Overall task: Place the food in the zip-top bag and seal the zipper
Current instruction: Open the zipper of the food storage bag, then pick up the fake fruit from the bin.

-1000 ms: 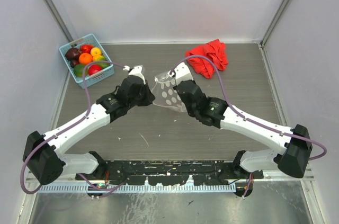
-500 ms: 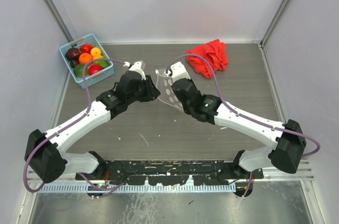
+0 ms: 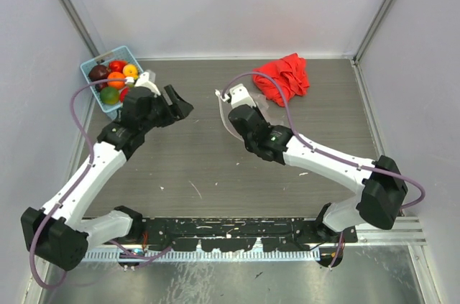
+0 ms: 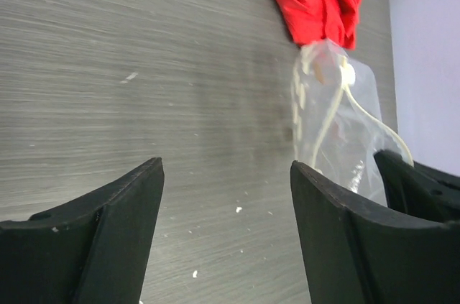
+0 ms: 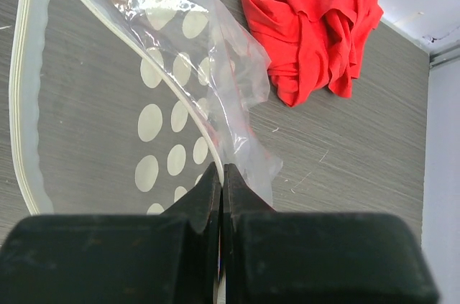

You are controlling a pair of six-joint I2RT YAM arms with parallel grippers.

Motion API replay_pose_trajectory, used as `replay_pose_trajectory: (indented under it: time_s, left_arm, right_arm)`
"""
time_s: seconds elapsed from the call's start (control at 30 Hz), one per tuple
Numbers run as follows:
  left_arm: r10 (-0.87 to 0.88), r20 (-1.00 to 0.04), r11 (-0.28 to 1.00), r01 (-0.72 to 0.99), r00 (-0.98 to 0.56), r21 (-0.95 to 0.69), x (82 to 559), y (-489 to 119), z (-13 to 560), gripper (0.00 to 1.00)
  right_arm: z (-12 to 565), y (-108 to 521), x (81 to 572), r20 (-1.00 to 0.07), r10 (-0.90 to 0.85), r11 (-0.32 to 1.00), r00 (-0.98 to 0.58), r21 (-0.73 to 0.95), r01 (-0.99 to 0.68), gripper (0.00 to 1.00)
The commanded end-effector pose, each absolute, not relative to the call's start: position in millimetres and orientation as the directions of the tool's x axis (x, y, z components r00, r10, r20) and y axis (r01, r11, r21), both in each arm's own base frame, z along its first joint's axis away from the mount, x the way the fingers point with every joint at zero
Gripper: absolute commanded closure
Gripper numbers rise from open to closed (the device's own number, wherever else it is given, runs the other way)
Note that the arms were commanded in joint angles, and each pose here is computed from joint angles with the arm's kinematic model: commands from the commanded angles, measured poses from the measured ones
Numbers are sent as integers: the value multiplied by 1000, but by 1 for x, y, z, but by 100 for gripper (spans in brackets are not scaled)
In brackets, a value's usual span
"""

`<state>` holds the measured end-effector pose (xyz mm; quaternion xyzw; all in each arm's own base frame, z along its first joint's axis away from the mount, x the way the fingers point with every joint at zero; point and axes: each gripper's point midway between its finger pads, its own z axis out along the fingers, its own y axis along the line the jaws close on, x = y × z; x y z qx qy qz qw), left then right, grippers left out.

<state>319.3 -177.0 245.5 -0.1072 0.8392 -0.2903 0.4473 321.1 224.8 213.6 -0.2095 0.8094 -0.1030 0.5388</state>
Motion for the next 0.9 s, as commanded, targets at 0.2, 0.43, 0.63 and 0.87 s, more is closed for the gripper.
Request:
replay_pose_trajectory:
  time_s: [0.2,0.43,0.63,0.87]
  left_arm:
    - [-444,-719,889,-165,-534,-426,350,-81,235,13]
    - [-435,-717,893,-361,-545,-267,384,-16,225,2]
    - [-468,-723,846,-496,-509,-198,405,20,225,2]
    - [-531,-689,806,-544,-494,-232,436,44,214,2]
  right_arm:
    - [233,229,330,-872,-392,915,-294,-338,-219,100]
    - [229,226,330,-875,-385,917,-295,-325,-234,100]
    - [228,223,329,-879,-377,919,-294,-314,-239,100]
    - [227,224,330,-879,-375,919,-295,-311,-242,100]
